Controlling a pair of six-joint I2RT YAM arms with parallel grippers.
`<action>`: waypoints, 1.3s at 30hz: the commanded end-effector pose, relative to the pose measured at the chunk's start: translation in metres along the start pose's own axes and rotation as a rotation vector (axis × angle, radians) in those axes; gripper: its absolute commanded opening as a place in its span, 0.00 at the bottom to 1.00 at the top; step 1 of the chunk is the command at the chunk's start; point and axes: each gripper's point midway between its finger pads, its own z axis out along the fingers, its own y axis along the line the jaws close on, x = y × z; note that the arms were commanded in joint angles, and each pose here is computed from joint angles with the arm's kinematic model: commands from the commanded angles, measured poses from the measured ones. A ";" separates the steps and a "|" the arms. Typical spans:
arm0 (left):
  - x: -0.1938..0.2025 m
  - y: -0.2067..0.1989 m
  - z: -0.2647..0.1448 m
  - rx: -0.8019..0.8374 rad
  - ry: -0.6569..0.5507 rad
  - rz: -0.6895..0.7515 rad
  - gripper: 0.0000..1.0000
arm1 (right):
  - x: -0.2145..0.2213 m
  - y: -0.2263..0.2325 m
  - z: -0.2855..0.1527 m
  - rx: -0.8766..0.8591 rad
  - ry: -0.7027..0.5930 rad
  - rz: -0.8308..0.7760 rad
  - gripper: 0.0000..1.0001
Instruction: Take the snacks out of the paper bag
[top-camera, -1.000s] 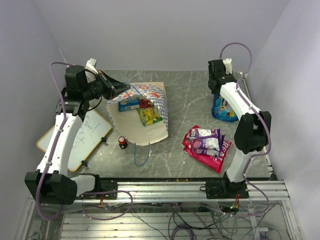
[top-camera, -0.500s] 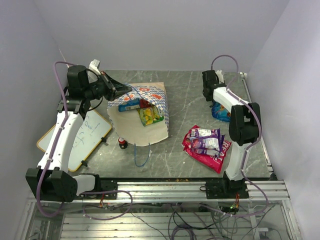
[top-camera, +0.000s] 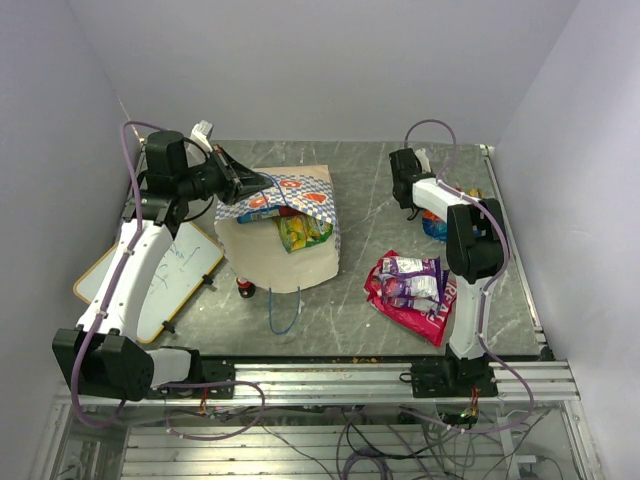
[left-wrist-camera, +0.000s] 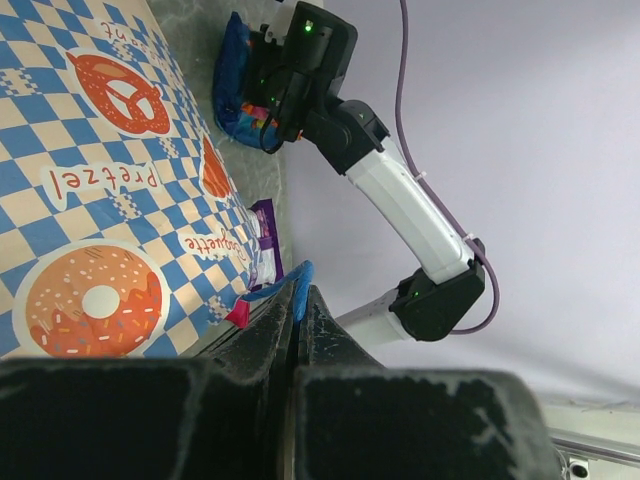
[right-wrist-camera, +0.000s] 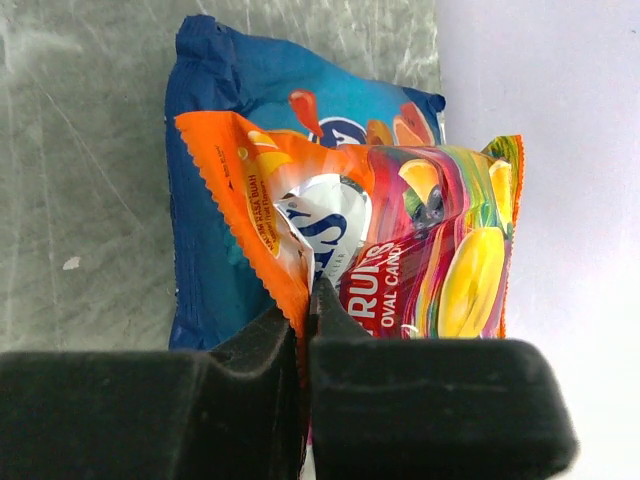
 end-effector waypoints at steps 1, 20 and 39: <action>0.006 -0.015 -0.003 0.035 0.030 0.042 0.07 | -0.012 0.016 0.016 -0.054 -0.047 0.040 0.00; 0.001 -0.023 -0.002 0.046 0.021 0.043 0.07 | -0.079 -0.048 -0.086 -0.293 -0.232 0.246 0.73; 0.015 -0.019 -0.006 0.025 0.046 0.043 0.07 | 0.016 0.048 -0.333 -0.898 -0.552 -0.065 0.95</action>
